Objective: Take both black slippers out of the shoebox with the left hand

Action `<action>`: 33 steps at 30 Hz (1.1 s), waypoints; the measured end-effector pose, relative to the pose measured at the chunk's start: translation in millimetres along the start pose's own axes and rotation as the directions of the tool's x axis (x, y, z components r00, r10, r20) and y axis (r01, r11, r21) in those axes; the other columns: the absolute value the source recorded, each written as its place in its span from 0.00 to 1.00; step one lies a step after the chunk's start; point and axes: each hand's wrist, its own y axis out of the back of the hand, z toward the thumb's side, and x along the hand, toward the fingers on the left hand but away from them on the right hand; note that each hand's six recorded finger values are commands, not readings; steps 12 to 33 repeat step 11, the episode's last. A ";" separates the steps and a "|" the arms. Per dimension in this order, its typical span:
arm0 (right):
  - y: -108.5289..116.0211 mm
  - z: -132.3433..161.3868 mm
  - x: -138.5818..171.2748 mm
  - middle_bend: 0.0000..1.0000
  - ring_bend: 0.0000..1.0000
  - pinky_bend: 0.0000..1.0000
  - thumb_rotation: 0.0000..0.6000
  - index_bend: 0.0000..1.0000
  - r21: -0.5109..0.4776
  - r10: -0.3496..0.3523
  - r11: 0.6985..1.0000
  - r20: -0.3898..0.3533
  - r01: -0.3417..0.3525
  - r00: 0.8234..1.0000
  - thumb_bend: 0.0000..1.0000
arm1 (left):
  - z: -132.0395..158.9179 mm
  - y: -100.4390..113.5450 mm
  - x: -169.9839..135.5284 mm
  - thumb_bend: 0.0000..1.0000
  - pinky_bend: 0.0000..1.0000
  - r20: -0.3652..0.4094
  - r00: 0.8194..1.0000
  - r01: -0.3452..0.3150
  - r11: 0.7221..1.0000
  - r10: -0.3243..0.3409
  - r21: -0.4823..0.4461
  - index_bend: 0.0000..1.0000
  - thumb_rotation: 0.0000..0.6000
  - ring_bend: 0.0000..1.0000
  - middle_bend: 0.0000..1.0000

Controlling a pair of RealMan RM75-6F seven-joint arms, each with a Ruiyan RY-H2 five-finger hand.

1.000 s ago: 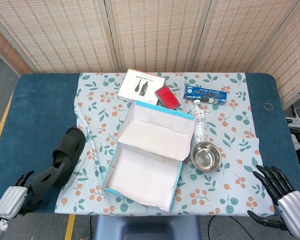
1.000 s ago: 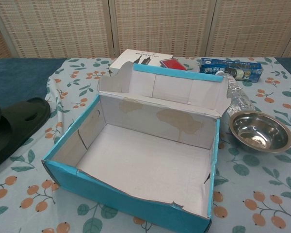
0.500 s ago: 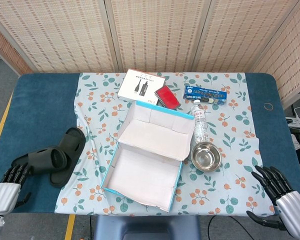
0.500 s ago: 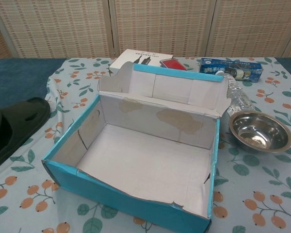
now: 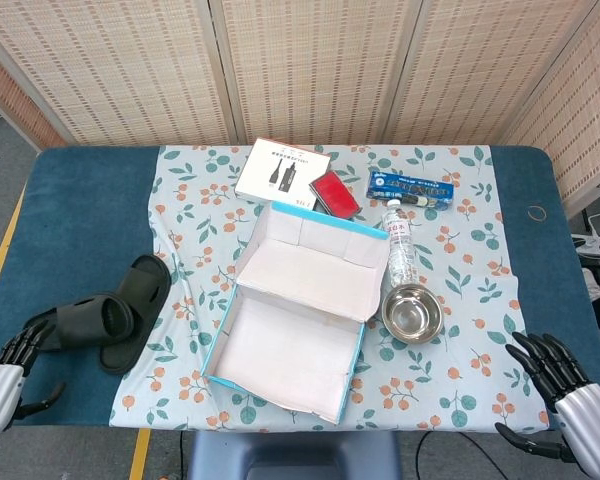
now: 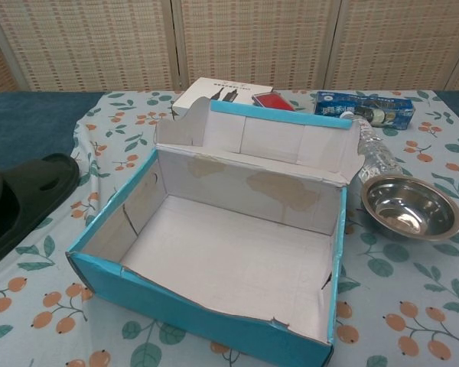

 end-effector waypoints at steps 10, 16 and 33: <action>-12.0 -3.9 -3.2 0.00 0.00 0.00 0.69 0.00 0.091 0.028 0.995 0.065 -0.034 0.997 0.14 | 55.4 24.7 -17.1 0.38 0.11 0.084 0.995 -0.060 0.997 0.056 0.046 0.00 1.00 0.00 0.00; -13.4 -4.0 -3.7 0.00 0.00 0.00 0.69 0.00 0.096 0.032 0.995 0.071 -0.038 0.997 0.14 | 59.1 23.3 -18.1 0.39 0.11 0.084 0.996 -0.049 0.996 0.043 0.072 0.00 1.00 0.00 0.00; -13.4 -4.0 -3.7 0.00 0.00 0.00 0.69 0.00 0.096 0.032 0.995 0.071 -0.038 0.997 0.14 | 59.1 23.3 -18.1 0.39 0.11 0.084 0.996 -0.049 0.996 0.043 0.072 0.00 1.00 0.00 0.00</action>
